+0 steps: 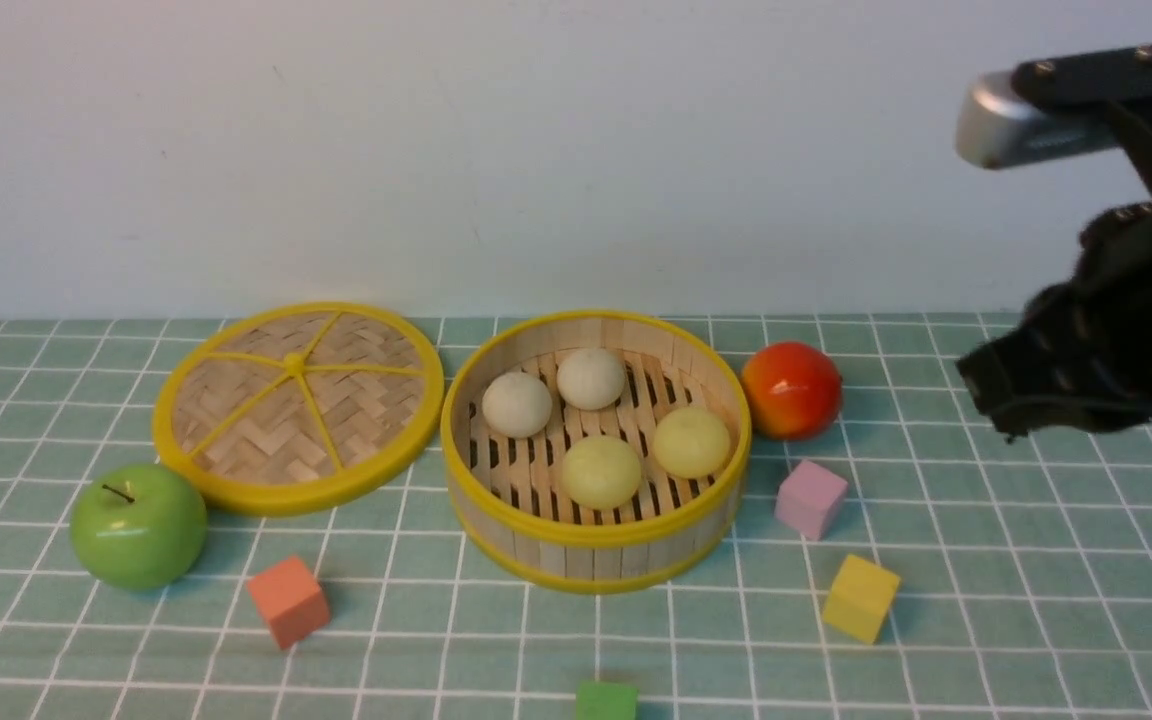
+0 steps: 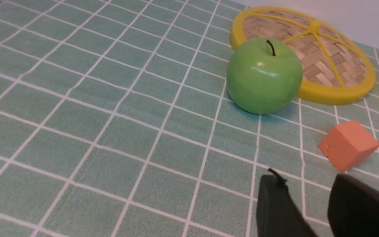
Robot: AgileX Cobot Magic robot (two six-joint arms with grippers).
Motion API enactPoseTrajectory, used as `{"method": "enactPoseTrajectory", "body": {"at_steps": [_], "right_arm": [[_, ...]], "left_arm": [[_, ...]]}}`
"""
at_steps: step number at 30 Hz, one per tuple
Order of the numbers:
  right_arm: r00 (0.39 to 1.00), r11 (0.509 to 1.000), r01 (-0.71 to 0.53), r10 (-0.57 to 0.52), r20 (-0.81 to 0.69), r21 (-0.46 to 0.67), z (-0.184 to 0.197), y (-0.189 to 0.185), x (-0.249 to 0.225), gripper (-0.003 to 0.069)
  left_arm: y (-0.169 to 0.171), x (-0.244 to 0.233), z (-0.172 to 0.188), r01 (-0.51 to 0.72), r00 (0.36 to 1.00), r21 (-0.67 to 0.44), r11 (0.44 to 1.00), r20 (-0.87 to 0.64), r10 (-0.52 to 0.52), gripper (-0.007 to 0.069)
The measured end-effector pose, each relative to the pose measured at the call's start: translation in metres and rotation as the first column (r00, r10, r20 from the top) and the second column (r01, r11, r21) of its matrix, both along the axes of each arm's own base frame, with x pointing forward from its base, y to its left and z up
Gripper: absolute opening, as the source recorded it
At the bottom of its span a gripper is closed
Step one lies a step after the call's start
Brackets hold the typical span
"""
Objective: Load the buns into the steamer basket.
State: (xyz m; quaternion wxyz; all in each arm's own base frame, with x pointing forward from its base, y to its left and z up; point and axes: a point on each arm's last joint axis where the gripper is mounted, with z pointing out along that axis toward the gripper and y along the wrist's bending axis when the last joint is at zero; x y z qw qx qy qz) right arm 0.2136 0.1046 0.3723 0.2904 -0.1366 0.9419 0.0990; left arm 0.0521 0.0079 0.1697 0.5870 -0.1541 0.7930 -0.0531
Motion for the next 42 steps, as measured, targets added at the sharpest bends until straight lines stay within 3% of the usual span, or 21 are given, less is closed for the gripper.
{"method": "enactPoseTrajectory", "body": {"at_steps": [4, 8, 13, 25, 42], "right_arm": [[0.989, 0.999, 0.053, -0.054, 0.137, 0.013, 0.001, -0.017, -0.020, -0.0020], [0.907, 0.991, 0.062, -0.107, 0.408, 0.120, -0.002, -0.034, -0.044, -0.0020], [0.822, 0.968, 0.016, -0.155, 0.547, 0.250, -0.012, -0.048, -0.079, -0.0020], [0.743, 0.949, -0.024, -0.193, 0.641, 0.314, -0.027, -0.072, -0.129, -0.0014], [0.738, 0.948, -0.028, -0.195, 0.647, 0.318, -0.027, -0.073, -0.130, -0.0001]], "left_arm": [[0.000, 0.000, 0.000, 0.000, 1.000, 0.000, 1.000, 0.000, 0.000, 0.0237], [0.000, 0.000, 0.000, 0.000, 1.000, 0.000, 1.000, 0.000, 0.000, 0.0237], [0.000, 0.000, 0.000, 0.000, 1.000, 0.000, 1.000, 0.000, 0.000, 0.0237], [0.000, 0.000, 0.000, 0.000, 1.000, 0.000, 1.000, 0.000, 0.000, 0.0237], [0.000, 0.000, 0.000, 0.000, 1.000, 0.000, 1.000, 0.000, 0.000, 0.0237]]}}
